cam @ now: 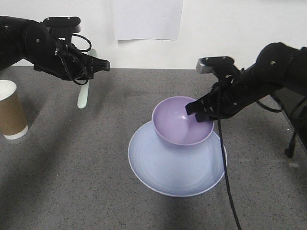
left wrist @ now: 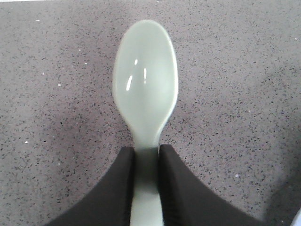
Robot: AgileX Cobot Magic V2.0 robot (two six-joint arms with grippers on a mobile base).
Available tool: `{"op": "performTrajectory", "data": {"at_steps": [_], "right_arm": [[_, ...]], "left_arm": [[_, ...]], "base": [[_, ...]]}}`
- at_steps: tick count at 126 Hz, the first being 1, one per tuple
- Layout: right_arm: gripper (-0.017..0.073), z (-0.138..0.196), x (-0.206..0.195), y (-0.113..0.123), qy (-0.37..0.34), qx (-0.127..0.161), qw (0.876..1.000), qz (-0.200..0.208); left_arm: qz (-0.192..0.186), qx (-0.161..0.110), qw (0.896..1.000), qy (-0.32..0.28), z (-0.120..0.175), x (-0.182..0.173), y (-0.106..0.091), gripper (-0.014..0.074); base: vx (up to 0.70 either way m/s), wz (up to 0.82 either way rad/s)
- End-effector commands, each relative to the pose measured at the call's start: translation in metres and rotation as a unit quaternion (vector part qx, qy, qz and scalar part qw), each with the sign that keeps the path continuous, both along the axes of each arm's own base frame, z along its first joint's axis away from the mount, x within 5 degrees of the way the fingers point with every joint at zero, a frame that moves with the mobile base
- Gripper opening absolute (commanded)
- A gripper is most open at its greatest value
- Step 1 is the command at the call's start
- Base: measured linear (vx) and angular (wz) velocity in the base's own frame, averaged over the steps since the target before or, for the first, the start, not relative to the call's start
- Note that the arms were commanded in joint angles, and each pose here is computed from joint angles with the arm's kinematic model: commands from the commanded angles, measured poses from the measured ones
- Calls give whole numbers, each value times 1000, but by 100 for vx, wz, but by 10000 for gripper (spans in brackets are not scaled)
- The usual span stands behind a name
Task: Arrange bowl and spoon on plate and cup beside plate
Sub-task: 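Lower the lavender bowl onto the plate center with the right gripper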
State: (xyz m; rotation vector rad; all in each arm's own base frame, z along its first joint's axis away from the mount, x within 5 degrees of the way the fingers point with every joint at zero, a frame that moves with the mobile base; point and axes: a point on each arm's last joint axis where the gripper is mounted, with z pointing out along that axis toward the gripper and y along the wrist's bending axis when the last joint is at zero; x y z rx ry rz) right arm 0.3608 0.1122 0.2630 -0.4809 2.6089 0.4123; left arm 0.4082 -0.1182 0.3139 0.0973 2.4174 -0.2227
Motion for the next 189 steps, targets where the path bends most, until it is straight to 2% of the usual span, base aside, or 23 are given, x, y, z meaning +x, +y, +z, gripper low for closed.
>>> {"op": "performTrajectory", "data": {"at_steps": [1, 98, 119, 163, 189], "right_arm": [[9, 20, -1, 4, -37, 8, 999, 2], [54, 2, -3, 6, 22, -1, 1000, 18], [112, -9, -2, 7, 49, -7, 998, 26], [321, -11, 0, 7, 46, -9, 999, 24], [335, 2, -1, 4, 12, -12, 1000, 15]], "left_arm": [[0, -21, 997, -68, 36, -5, 1, -6], [0, -21, 997, -68, 36, -5, 1, -6], [0, -21, 997, -68, 36, -5, 1, -6], [0, -21, 997, -68, 36, -5, 1, -6], [0, -21, 997, -68, 36, -5, 1, -6]], "base": [[0, 0], [0, 0], [0, 0], [0, 0], [0, 0]]}}
